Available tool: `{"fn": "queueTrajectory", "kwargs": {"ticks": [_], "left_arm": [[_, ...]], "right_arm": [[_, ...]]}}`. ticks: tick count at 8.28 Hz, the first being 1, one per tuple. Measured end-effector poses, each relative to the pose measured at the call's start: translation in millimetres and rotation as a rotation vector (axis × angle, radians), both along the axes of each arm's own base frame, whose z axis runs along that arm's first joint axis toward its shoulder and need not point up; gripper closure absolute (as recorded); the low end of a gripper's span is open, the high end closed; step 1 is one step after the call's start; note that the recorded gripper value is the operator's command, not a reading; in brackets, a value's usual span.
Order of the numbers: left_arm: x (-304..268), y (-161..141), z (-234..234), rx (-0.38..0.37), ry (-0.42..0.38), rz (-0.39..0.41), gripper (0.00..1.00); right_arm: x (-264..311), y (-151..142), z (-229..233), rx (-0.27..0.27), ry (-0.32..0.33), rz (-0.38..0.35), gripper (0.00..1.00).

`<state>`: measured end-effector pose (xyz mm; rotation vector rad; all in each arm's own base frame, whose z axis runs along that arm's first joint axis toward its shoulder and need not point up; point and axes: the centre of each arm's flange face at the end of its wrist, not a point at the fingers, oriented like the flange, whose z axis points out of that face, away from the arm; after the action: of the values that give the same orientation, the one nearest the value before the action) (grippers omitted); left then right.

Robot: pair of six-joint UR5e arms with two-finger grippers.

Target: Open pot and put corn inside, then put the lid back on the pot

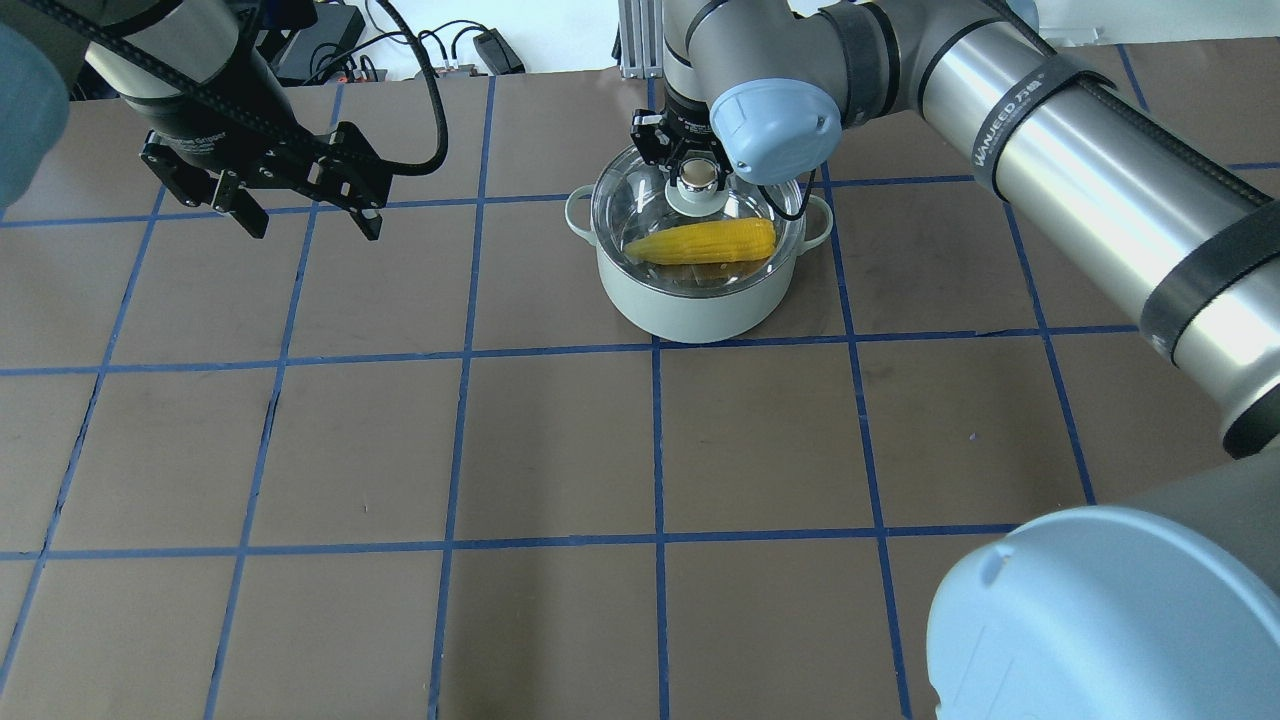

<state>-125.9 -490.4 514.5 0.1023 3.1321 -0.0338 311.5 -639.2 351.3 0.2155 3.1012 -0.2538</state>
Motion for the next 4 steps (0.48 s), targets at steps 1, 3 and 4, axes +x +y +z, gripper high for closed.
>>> {"fn": "queueTrajectory", "kwargs": {"ticks": [1, 3, 4], "left_arm": [[0.0, 1.2, -0.7, 0.010, 0.000, 0.000, 0.00], [-0.1, 2.6, -1.1, 0.018, 0.000, 0.000, 0.00], [-0.1, 2.9, -1.2, 0.020, 0.000, 0.000, 0.00]], "right_arm": [[-0.1, 0.1, 0.3, 0.000, 0.001, 0.003, 0.66], [-0.1, -0.3, 1.5, -0.008, 0.000, 0.006, 0.66], [0.0, -0.7, 2.1, -0.013, 0.000, 0.007, 0.66]]}}
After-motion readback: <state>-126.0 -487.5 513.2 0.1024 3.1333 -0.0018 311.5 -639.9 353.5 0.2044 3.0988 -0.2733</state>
